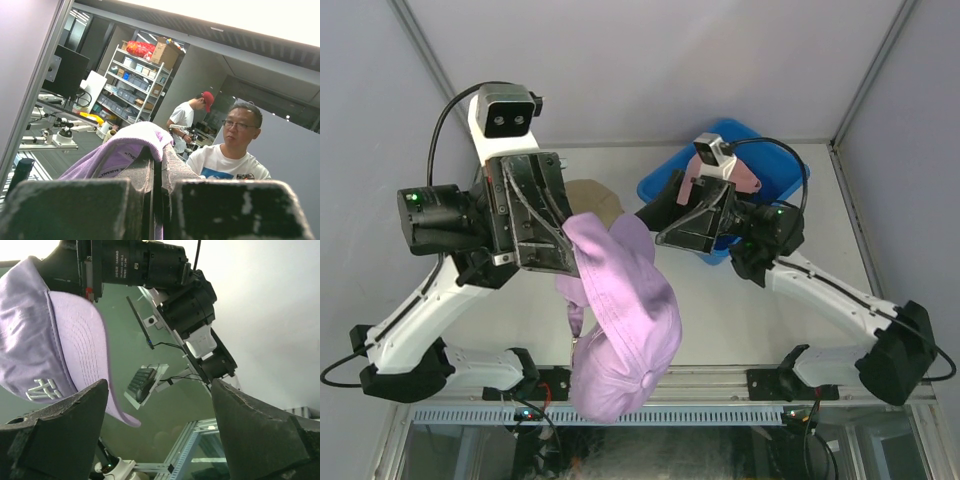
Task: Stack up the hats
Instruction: Stack the hat on the hat.
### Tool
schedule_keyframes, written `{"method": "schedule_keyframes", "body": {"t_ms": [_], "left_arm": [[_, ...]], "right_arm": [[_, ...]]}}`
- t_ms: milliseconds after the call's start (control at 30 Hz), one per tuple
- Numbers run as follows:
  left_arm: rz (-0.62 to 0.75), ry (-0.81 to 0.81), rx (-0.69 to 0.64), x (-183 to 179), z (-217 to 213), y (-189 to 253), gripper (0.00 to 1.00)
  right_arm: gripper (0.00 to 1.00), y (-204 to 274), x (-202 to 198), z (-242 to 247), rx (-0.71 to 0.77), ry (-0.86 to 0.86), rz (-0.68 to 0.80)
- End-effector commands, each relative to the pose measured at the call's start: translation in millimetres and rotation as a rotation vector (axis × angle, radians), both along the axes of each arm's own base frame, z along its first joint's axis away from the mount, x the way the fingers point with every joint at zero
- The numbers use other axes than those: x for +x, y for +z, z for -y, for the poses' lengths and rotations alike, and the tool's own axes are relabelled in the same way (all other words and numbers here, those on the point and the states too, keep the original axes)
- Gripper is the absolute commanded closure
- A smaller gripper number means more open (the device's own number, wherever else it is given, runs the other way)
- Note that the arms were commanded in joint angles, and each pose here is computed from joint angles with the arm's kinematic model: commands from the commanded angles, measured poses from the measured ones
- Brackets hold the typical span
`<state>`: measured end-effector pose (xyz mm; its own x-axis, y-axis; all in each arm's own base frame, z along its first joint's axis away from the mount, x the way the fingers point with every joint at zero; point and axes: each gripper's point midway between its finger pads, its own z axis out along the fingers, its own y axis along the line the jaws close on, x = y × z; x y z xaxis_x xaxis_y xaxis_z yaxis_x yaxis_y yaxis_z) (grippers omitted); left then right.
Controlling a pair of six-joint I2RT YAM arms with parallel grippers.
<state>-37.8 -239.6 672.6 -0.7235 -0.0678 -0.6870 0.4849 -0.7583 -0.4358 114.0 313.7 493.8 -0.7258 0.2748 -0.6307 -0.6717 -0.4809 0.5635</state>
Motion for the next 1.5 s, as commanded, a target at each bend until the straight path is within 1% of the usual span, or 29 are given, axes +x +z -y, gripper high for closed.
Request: {"method": "schedule_keyframes", "body": {"t_ms": [0,67,233,333,433,500,567,600,633,733,833,900,1000,1033,1067,1167,1233,1267,1367,1467], "left_arm": [[0.013,0.008,-0.09,-9,-17,20,1.0],[0.016,0.012,-0.095,-9,-18,21,1.0],[0.03,0.023,-0.107,-8,-18,23,1.0],[0.041,0.026,-0.109,-7,-17,25,1.0],[0.045,0.029,-0.115,-4,-19,25,1.0],[0.049,0.029,-0.128,-2,-22,24,1.0],[0.045,0.036,-0.13,2,-23,22,1.0],[0.043,0.036,-0.132,4,-23,21,1.0],[0.041,0.035,-0.135,6,-24,20,1.0],[0.027,0.033,-0.136,13,-27,15,1.0],[0.01,0.064,-0.138,24,-32,8,1.0],[-0.011,0.102,-0.141,35,-38,1,1.0],[-0.062,0.179,-0.182,58,-54,-14,1.0],[-0.09,0.205,-0.184,67,-57,-21,0.97],[-0.12,0.266,-0.192,83,-61,-29,0.93],[-0.232,0.416,-0.214,124,-76,-52,0.77],[-0.322,0.49,-0.217,154,-82,-67,0.69],[-0.348,0.536,-0.217,166,-84,-73,0.67],[-0.472,0.691,-0.211,209,-96,-101,0.64],[-0.574,0.78,-0.204,243,-110,-126,0.61]], "right_arm": [[0.17,38,-29,16,0.18,0.104,0.089],[0.17,40,-39,18,0.211,0.149,0.09],[0.17,41,-65,15,0.229,0.237,0.083],[0.19,40,-73,14,0.245,0.272,0.061],[0.23,41,-78,17,0.258,0.282,0.053],[0.29,43,-80,20,0.264,0.286,0.054],[0.38,45,-81,22,0.271,0.285,0.057],[0.44,46,-82,22,0.271,0.287,0.059],[0.51,47,-81,21,0.267,0.291,0.06],[0.78,46,-76,17,0.25,0.295,0.053],[0.99,42,-65,14,0.231,0.284,0.036],[1.0,39,-57,13,0.221,0.269,0.024],[1.0,35,-40,12,0.2,0.239,-0.001],[1.0,32,-33,11,0.192,0.225,-0.012],[1.0,30,-25,11,0.185,0.213,-0.025],[1.0,24,-6,10,0.169,0.186,-0.063],[1.0,20,7,9,0.161,0.165,-0.085],[1.0,19,14,8,0.157,0.156,-0.096],[1.0,13,37,8,0.146,0.118,-0.133],[1.0,4,58,5,0.134,0.088,-0.176]]}}
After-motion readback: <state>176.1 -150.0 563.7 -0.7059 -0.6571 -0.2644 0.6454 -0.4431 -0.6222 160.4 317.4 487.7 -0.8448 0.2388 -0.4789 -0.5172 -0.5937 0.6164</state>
